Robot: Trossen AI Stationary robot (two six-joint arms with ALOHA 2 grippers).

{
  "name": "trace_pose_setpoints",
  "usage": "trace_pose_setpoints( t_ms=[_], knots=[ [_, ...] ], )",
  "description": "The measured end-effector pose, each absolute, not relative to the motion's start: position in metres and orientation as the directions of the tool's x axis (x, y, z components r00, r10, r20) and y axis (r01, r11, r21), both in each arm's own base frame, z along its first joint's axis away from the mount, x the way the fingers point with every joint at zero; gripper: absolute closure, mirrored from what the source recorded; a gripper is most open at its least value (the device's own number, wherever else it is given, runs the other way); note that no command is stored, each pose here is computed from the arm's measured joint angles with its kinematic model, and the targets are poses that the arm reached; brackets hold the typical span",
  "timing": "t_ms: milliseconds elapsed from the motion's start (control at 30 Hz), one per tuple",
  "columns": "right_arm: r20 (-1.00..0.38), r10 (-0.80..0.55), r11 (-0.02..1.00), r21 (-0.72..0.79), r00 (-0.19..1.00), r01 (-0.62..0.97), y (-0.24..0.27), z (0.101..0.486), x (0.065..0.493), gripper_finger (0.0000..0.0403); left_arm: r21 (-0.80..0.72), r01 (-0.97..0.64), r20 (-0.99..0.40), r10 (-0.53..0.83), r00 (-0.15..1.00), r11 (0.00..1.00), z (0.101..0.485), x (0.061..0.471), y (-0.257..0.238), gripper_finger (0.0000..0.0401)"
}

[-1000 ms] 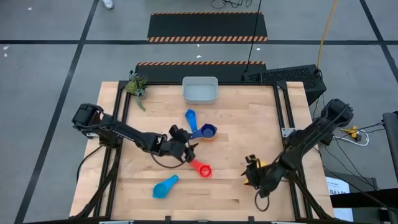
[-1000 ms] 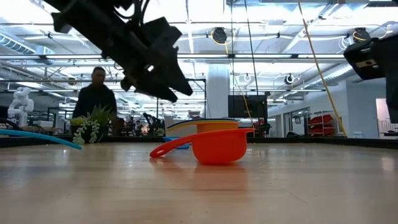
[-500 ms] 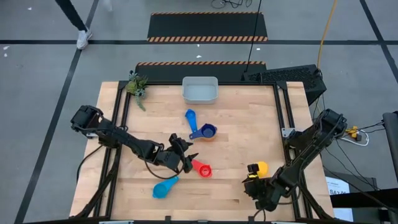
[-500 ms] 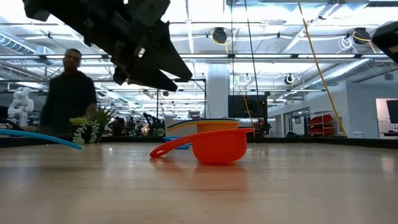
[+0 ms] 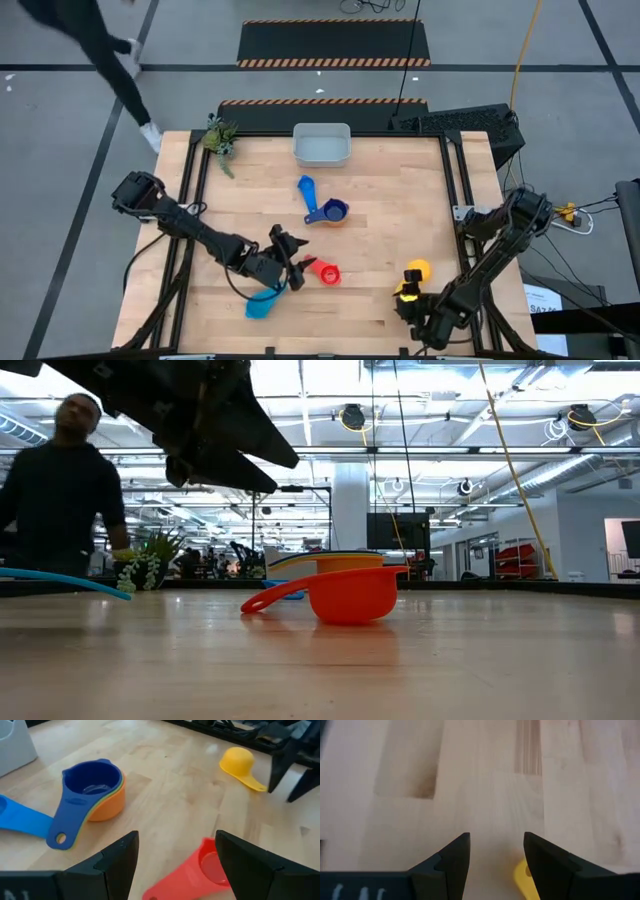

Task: Nest measuring cups in basket
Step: Stack the yellow measuring cup into the purple measuring cup

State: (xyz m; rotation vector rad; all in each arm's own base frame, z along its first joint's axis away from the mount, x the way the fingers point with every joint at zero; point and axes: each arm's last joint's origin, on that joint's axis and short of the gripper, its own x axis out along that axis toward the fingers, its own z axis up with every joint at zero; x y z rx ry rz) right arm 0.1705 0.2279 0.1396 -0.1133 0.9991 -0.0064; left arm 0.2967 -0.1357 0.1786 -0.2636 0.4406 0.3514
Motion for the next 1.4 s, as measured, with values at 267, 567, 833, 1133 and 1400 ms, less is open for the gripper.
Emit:
trace_pose_setpoints(
  t_ms=[267, 567, 833, 1133, 1400],
  knots=[
    [-0.827, -0.133, 0.983, -0.180, 0.547, -0.033, 0.225, 0.132, 0.170, 0.0244, -0.177, -0.373, -0.441, 0.266, 0.857, 0.911, 0.179, 0.289, -0.151, 0.0135],
    [-0.841, -0.174, 0.972, -0.231, 0.512, -0.049, 0.221, 0.130, 0.166, 0.0275, -0.168, -0.369, -0.441, 0.266, 0.857, 0.914, 0.179, 0.285, -0.155, 0.0135],
    [-0.873, -0.206, 0.953, -0.281, 0.442, -0.109, 0.215, 0.130, 0.160, 0.0275, -0.137, -0.390, -0.439, 0.296, 0.848, 0.911, 0.178, 0.289, -0.148, 0.0135],
    [-0.898, -0.201, 0.963, -0.255, 0.392, -0.091, 0.223, 0.145, 0.151, 0.0275, -0.117, -0.402, -0.440, 0.316, 0.841, 0.908, 0.178, 0.292, -0.141, 0.0135],
    [-0.863, -0.287, 0.944, -0.329, 0.416, -0.031, 0.231, 0.166, 0.139, 0.0275, -0.100, -0.407, -0.440, 0.326, 0.836, 0.908, 0.178, 0.294, -0.137, 0.0135]
  ],
)
